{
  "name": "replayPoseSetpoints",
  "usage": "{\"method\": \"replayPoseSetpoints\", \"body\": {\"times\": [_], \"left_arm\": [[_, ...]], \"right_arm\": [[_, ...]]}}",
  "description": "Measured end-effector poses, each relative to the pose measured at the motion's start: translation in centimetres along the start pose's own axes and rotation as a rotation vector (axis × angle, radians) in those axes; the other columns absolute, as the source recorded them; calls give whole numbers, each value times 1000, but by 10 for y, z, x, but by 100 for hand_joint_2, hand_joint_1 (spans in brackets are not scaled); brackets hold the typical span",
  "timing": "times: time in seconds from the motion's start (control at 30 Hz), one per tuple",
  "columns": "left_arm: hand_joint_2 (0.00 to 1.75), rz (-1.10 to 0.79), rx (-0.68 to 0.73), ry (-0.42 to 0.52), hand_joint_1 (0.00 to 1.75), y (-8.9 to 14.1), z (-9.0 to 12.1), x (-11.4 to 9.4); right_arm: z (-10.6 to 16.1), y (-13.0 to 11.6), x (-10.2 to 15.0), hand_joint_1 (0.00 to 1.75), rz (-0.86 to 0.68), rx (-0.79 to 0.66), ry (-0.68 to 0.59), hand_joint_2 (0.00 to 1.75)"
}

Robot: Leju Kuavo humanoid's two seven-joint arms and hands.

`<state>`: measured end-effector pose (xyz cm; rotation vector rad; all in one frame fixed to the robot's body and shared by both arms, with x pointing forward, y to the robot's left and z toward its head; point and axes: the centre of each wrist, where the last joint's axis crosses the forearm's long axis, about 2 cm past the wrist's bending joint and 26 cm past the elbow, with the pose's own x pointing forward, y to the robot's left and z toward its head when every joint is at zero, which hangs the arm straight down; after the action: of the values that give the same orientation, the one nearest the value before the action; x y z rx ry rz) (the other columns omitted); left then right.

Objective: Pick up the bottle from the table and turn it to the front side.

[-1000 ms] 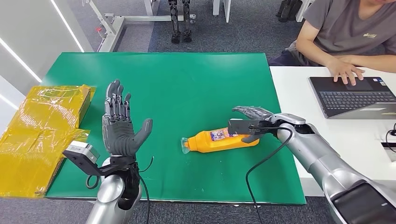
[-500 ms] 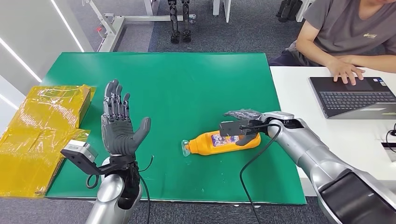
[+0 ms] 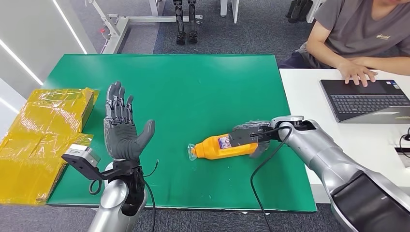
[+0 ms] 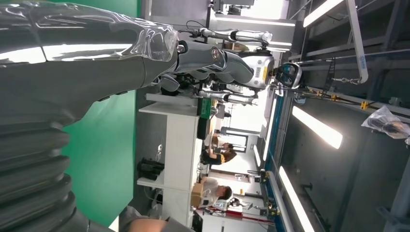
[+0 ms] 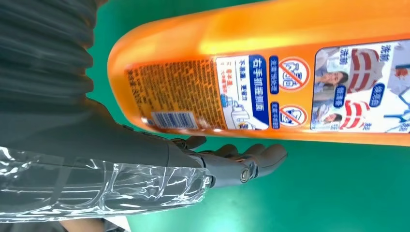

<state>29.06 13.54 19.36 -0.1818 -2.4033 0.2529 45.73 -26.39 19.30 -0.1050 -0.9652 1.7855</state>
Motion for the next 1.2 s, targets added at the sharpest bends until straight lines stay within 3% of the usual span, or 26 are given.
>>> {"method": "replayPoseSetpoints", "body": {"times": [0.43,0.97,1.1,1.13,1.2], "left_arm": [[175,-23,11,-5,0,1,0,0],[175,-21,12,-5,0,2,2,2],[175,-20,11,-4,0,2,2,2],[175,-20,11,-4,0,2,2,2],[175,-21,11,-3,0,2,3,2]], "right_arm": [[-5,-3,5,0,64,31,81,175],[-16,25,-5,0,138,-14,181,175],[-17,30,-7,37,151,-55,191,175],[-17,32,-8,56,156,-70,193,175],[-18,34,-8,125,166,-98,196,175]]}}
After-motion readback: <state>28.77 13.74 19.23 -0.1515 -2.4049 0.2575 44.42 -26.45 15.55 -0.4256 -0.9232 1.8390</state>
